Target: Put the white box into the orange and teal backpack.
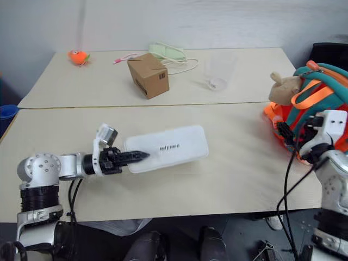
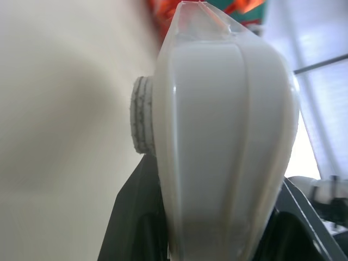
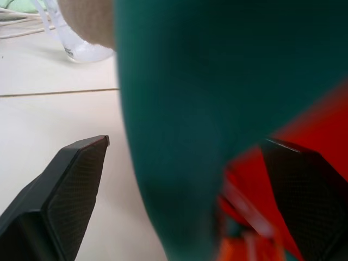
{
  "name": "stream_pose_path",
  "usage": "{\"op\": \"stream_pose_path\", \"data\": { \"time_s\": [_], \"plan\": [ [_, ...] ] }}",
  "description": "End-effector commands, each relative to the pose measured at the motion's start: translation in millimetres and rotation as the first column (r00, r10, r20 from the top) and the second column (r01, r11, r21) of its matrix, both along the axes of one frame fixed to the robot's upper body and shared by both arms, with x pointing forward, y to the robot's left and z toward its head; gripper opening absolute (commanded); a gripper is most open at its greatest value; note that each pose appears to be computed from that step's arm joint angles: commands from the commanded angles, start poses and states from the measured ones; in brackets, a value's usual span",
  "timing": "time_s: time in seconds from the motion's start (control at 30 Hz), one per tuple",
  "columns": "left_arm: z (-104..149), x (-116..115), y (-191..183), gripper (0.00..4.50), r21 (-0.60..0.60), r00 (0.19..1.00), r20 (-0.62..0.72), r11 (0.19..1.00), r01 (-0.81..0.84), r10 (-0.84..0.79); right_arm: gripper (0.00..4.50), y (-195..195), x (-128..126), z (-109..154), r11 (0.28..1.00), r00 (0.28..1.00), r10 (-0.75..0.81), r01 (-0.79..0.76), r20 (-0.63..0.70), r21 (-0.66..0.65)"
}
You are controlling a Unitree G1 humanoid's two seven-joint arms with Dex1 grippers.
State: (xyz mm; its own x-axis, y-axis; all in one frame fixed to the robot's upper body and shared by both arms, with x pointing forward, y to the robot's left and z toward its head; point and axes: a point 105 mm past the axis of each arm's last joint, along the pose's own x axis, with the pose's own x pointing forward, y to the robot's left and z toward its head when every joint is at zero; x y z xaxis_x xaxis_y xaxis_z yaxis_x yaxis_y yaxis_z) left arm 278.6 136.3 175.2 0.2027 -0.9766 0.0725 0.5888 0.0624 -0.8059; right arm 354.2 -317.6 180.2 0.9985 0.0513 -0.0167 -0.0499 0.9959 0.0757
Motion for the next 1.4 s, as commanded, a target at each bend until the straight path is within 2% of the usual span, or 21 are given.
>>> {"op": "stream_pose_path", "data": {
  "time_s": [0.03,0.17,0.3,0.43,0.5,0.63,0.73,0.87,0.9,1.03,1.2,1.3,1.4],
  "plan": [
    [30.6,-2.1,7.2,1.28,-0.080,0.993,0.117,0.997,0.019,-0.009,4.32,-4.6,16.8,17.2,0.999,0.996,-0.030,0.032,0.088,-0.022],
    [42.7,6.3,16.3,1.28,-0.091,0.984,0.169,0.995,-0.037,0.052,3.31,0.3,28.7,26.5,1.000,0.990,0.004,-0.001,0.141,-0.019],
    [65.7,24.2,27.4,1.28,-0.064,0.908,0.365,0.979,-0.194,0.204,1.97,14.9,26.4,35.4,0.994,0.980,0.102,-0.094,0.169,-0.054],
    [79.9,42.8,36.3,1.28,-0.096,0.836,0.443,0.944,-0.317,0.325,0.60,43.8,10.3,40.9,0.955,0.942,0.293,-0.281,0.162,-0.093],
    [87.9,45.9,34.9,1.28,-0.108,0.805,0.486,0.938,-0.330,0.339,0.02,70.9,-10.8,46.1,0.888,0.877,0.457,-0.440,0.149,-0.130],
    [103.1,50.5,26.5,1.28,-0.128,0.753,0.563,0.937,-0.326,0.339,0.02,112.6,-59.0,52.3,0.717,0.712,0.696,-0.681,0.093,-0.146],
    [110.1,47.1,12.4,1.28,-0.112,0.724,0.632,0.957,-0.269,0.278,0.02,136.0,-108.8,59.8,0.517,0.515,0.856,-0.851,0.053,-0.088],
    [109.7,39.6,-0.9,1.28,-0.069,0.697,0.693,0.980,-0.189,0.183,0.02,146.7,-162.1,67.4,0.303,0.302,0.953,-0.953,-0.009,0.031],
    [108.3,36.5,-4.1,1.28,-0.057,0.696,0.702,0.986,-0.159,0.153,0.02,146.8,-170.5,66.9,0.278,0.276,0.960,-0.959,-0.033,0.057],
    [100.3,24.2,-14.1,1.28,-0.015,0.690,0.722,0.998,-0.060,0.052,0.02,138.9,-181.1,59.9,0.291,0.279,0.955,-0.948,-0.104,0.129],
    [80.4,12.9,-28.2,1.28,0.109,0.654,0.751,0.994,0.021,-0.096,0.02,126.0,-173.1,49.2,0.372,0.352,0.923,-0.919,-0.156,0.129],
    [66.2,16.1,-30.7,1.28,0.209,0.602,0.780,0.978,0.008,-0.172,0.02,121.0,-166.6,45.7,0.403,0.382,0.909,-0.907,-0.165,0.123],
    [60.8,39.4,-42.6,1.28,0.315,0.455,0.858,0.944,-0.100,-0.238,0.02,122.1,-171.9,45.1,0.364,0.340,0.925,-0.922,-0.167,0.136]
  ]
}}
